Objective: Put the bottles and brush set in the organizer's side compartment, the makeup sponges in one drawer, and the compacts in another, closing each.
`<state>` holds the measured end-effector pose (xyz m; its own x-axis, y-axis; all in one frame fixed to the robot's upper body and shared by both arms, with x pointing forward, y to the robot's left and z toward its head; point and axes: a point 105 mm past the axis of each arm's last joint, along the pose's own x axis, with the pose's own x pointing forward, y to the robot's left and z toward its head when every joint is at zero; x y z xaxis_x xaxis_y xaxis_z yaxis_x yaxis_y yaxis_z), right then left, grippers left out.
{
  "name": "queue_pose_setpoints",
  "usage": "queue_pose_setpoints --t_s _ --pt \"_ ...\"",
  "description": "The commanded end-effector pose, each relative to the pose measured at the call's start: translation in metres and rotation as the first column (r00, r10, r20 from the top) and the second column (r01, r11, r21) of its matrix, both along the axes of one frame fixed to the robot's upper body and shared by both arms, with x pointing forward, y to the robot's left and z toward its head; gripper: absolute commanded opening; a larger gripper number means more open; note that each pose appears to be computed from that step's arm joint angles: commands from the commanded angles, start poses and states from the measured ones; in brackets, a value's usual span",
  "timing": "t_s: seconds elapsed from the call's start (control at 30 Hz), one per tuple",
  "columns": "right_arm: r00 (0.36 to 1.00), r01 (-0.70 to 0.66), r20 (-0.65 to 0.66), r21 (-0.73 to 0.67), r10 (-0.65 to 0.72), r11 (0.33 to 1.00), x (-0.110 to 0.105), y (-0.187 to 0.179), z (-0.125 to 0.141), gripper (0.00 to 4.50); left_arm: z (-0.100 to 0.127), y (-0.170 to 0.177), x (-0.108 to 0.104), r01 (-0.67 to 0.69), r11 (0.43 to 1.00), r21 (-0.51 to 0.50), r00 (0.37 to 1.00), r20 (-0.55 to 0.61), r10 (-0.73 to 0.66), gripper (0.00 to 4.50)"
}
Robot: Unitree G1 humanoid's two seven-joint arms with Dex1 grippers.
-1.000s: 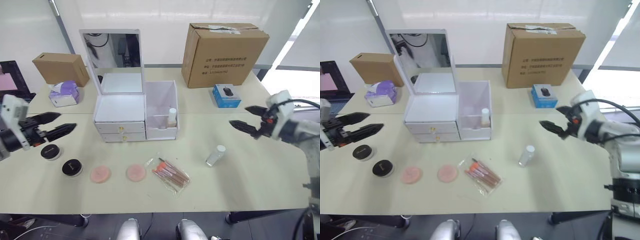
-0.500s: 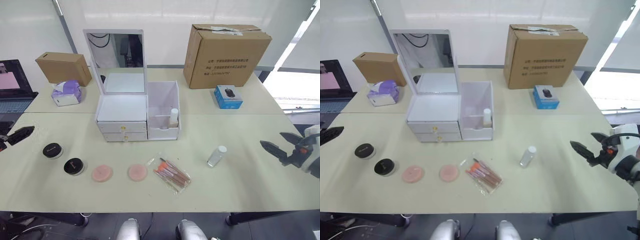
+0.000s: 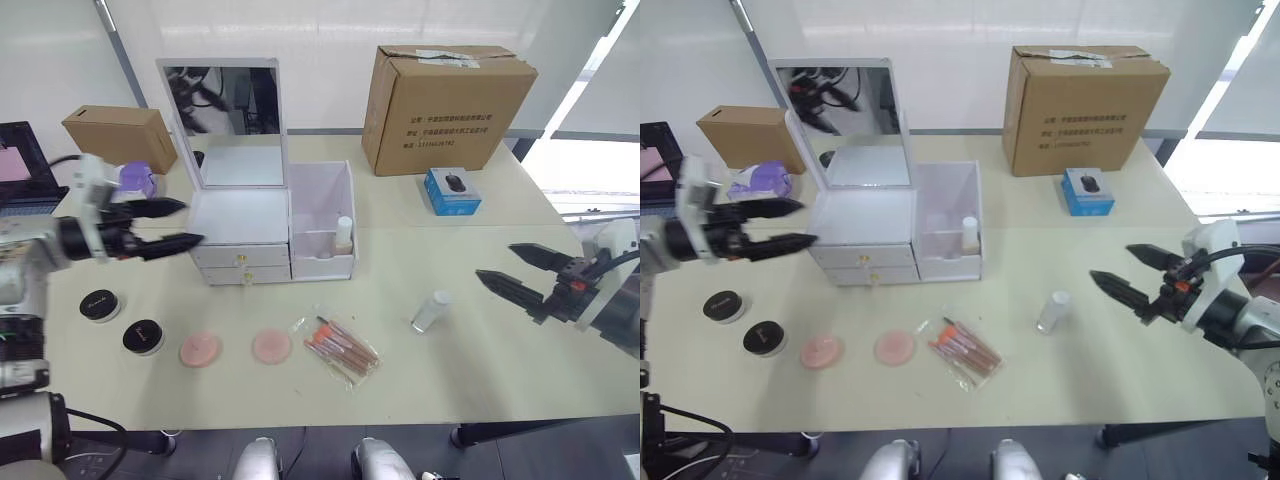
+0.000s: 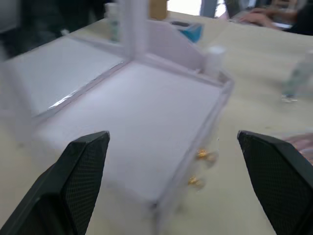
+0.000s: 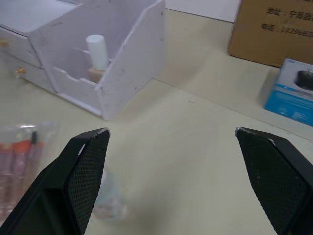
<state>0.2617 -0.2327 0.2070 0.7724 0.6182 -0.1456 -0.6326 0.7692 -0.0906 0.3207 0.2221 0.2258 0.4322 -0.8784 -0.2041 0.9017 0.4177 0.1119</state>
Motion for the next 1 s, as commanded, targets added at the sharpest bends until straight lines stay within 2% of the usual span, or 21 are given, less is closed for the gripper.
queue_pose_setpoints --t_s 0.03,0.13,0.3,0.73,0.87,1.0 --pt "0.994 -0.105 0.010 -0.051 0.105 0.993 -0.017 0.028 0.011 4.45 0.011 -0.046 -0.025 0.245 0.969 0.007 0.969 -0.045 -0.245 4.50" --pt "0.990 -0.133 -0.063 -0.125 0.126 0.983 -0.027 0.040 -0.009 4.45 0.013 -0.082 -0.042 0.430 0.903 0.020 0.902 -0.060 -0.428 4.50" --pt "0.996 -0.065 -0.070 -0.135 0.056 0.989 -0.021 0.036 -0.022 4.45 0.019 -0.098 -0.052 0.499 0.866 0.026 0.866 -0.052 -0.498 4.50" --pt "0.996 -0.022 -0.092 -0.105 0.012 0.994 -0.005 0.029 -0.052 4.45 0.026 -0.106 -0.055 0.477 0.878 0.040 0.879 -0.009 -0.477 4.50" --pt "0.996 -0.017 -0.094 -0.069 0.010 0.997 -0.001 0.030 -0.059 3.57 0.021 -0.105 -0.058 0.472 0.880 0.054 0.881 -0.020 -0.472 4.50" --pt "0.997 -0.027 -0.078 -0.045 0.023 0.999 0.001 0.034 -0.060 2.16 0.017 -0.105 -0.058 0.461 0.886 0.055 0.888 -0.021 -0.460 4.50"
